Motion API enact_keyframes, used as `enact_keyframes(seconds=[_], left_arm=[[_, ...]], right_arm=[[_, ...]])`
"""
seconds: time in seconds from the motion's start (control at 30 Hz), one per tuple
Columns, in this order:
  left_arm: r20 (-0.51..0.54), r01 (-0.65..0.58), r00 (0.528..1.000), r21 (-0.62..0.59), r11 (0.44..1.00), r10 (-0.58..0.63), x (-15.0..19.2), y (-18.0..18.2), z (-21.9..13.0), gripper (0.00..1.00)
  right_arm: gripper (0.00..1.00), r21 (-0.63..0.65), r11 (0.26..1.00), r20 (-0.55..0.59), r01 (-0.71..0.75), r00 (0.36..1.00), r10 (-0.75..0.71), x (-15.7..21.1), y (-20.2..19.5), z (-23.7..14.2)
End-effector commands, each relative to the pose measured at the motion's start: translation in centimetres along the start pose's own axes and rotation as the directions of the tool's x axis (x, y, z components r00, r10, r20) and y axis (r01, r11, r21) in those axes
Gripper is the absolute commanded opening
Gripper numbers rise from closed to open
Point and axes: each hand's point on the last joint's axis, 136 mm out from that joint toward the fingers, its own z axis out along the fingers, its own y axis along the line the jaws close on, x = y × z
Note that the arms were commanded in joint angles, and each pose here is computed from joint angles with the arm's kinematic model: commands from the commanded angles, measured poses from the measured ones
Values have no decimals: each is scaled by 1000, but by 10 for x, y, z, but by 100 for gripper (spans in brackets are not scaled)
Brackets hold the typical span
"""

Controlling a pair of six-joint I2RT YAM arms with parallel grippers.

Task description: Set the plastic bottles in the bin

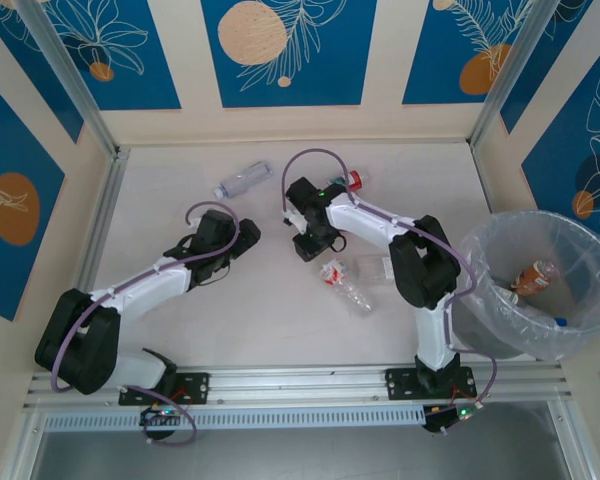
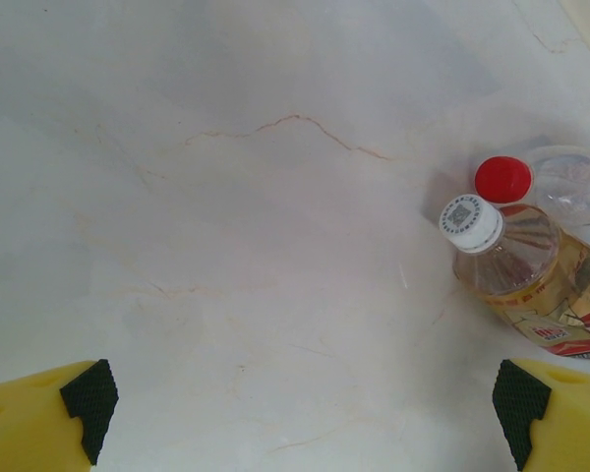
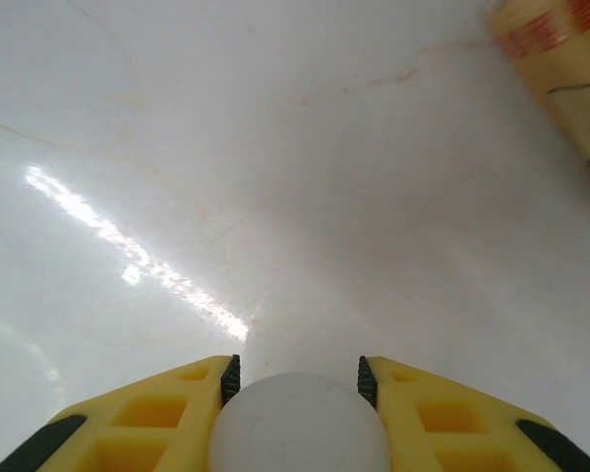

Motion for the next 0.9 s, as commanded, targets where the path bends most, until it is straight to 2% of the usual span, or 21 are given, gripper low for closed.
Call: enact_keyframes(seconds=[0.0, 0.23, 0.43, 0.87], left_arm=[[14, -16, 1000, 18, 1000, 16, -8, -5, -7, 99], [4, -39, 999, 80, 996, 39, -7, -19, -6, 99], [11, -26, 1000, 36, 999, 26, -11, -14, -5, 99], [3, -34, 999, 78, 996, 34, -12, -26, -2, 99]], right_arm=[[0, -9, 1000, 81, -16, 997, 17, -6, 3, -29], [0, -16, 997, 229, -71, 971, 73, -10, 0, -79], [0, 4, 992, 364, -128, 924, 118, -8, -8, -128], [0, -87, 976, 648, -198, 733, 207, 21, -25, -249]])
